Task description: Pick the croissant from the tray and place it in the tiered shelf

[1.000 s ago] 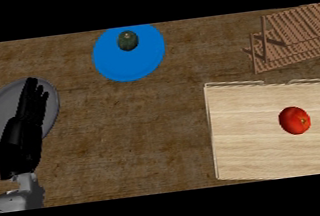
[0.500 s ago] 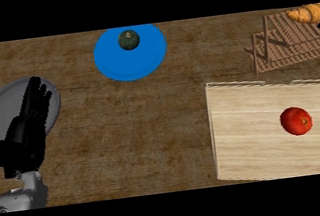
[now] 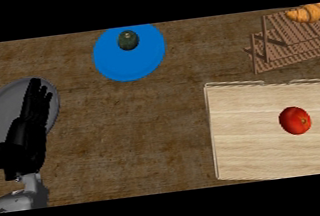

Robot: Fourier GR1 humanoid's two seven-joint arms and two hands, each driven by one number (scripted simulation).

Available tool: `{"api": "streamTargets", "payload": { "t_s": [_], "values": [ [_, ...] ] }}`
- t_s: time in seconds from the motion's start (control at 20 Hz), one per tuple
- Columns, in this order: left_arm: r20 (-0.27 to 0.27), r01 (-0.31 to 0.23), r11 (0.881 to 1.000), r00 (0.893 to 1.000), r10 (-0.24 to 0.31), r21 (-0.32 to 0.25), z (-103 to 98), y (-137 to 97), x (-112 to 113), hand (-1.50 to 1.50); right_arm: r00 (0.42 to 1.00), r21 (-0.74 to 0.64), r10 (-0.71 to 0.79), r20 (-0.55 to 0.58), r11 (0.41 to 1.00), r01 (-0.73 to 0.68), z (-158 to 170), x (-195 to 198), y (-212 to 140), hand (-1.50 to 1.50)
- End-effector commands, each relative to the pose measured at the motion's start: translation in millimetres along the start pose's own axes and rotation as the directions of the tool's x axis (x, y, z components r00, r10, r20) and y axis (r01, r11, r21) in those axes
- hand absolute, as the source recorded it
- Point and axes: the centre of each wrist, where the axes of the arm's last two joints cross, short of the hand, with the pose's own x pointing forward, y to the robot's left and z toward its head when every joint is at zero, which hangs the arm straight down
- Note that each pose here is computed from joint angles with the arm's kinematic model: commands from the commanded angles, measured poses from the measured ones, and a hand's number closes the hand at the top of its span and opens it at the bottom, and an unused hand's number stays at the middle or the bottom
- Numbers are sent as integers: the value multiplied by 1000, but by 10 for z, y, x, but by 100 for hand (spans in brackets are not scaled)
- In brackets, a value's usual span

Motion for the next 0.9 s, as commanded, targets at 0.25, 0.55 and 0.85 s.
{"api": "streamTargets", "payload": {
  "t_s": [0.25,0.55,0.85],
  "values": [
    [-6,25,1000,1000,-25,5,100,235,-26,0,988,-185,-72,-136,982,46,255,42,-999,-150],
    [7,-15,1000,1000,15,-7,-102,181,132,0,983,-213,-94,-156,975,60,642,-87,-1569,-150],
    [3,-17,1000,1000,16,6,-1,5,56,0,986,-147,-95,-134,986,75,984,-151,-1964,-150]
  ]
}}
